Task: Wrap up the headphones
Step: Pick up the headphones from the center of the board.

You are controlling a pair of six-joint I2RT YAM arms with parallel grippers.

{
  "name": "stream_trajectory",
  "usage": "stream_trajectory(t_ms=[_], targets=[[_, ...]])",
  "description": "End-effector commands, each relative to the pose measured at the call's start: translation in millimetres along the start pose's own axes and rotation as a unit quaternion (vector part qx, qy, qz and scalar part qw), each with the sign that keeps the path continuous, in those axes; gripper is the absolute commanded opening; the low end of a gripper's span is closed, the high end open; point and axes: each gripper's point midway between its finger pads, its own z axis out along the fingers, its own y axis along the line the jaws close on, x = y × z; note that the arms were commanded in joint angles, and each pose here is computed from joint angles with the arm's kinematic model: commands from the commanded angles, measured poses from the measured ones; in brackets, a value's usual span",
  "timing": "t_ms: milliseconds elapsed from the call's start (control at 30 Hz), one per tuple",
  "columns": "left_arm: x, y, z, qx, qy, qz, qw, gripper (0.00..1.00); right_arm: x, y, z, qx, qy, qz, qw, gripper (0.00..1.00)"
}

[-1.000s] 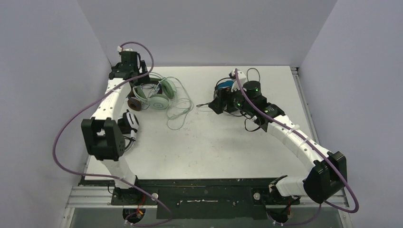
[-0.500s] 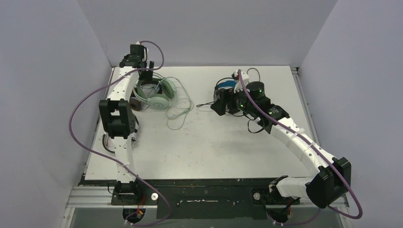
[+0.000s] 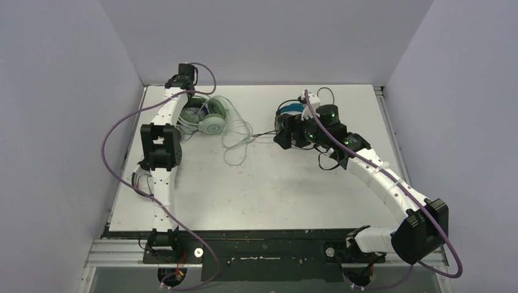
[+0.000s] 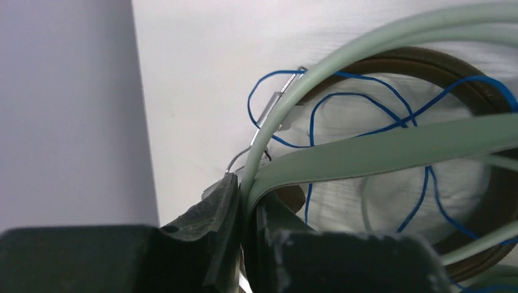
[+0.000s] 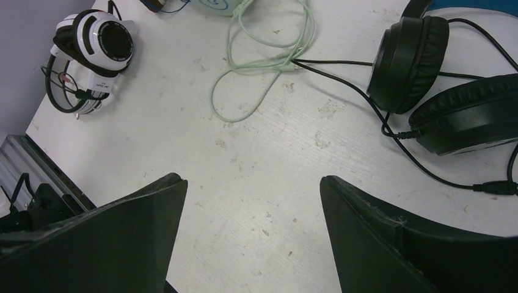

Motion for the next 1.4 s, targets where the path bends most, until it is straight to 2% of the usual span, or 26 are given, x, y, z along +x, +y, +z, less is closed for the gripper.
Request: stream_trajectory(t_ms=[0, 33, 167, 400, 600, 700, 833, 967, 1167, 1233, 1300, 1367], targets=[[-61.6, 38.2, -82.8, -0.123, -0.089, -0.008, 0.988, 0.03, -25.9, 0.4, -6.4, 0.008, -0.033, -0.014, 0.999, 0.82], [-68.9, 42.7, -102.4, -0.146, -0.105, -0.009, 0.984, 0.00, -26.4, 0.3, -7.2, 0.009, -0.033, -0.015, 0.999, 0.82], [-81.6, 46.0, -179.1, -0.217, -0.163, -0.009, 0.962, 0.00, -28.3, -1.3, -8.7, 0.013, -0.036, -0.016, 0.999, 0.82], [-73.4, 21.6, -298.3, -0.192, -0.261, -0.073, 0.943, 0.00, -33.7, -7.1, -19.0, 0.035, -0.057, -0.008, 0.998, 0.83], [-19.6, 37.0, -379.6, -0.255, -0.285, -0.098, 0.919, 0.00, -35.5, -18.4, -35.5, 0.075, -0.086, 0.002, 0.993, 0.85], [20.5, 51.3, -400.9, -0.295, -0.269, -0.103, 0.911, 0.00, -31.3, -20.0, -40.4, 0.077, -0.099, 0.006, 0.992, 0.86], [67.3, 68.0, -424.7, -0.292, -0.272, -0.119, 0.909, 0.00, -27.8, -15.0, -45.7, 0.057, -0.126, 0.001, 0.990, 0.89], [91.8, 71.2, -446.4, -0.236, -0.310, -0.160, 0.907, 0.00, -21.3, -4.0, -44.7, 0.017, -0.132, -0.024, 0.991, 0.91], [88.1, 42.9, -449.4, -0.138, -0.377, -0.132, 0.906, 0.00, -6.4, 35.0, -31.5, -0.109, -0.121, -0.070, 0.984, 0.91], [79.2, 4.9, -439.5, -0.026, -0.384, -0.092, 0.918, 0.00, -4.9, 41.2, -27.1, -0.117, -0.122, -0.080, 0.982, 0.91], [74.8, -37.9, -421.6, 0.110, -0.355, -0.064, 0.926, 0.00, -5.1, 39.3, -24.3, -0.098, -0.127, -0.086, 0.983, 0.92], [77.2, -59.7, -405.6, 0.178, -0.321, -0.059, 0.928, 0.00, -5.6, 36.6, -25.5, -0.081, -0.136, -0.088, 0.983, 0.92]])
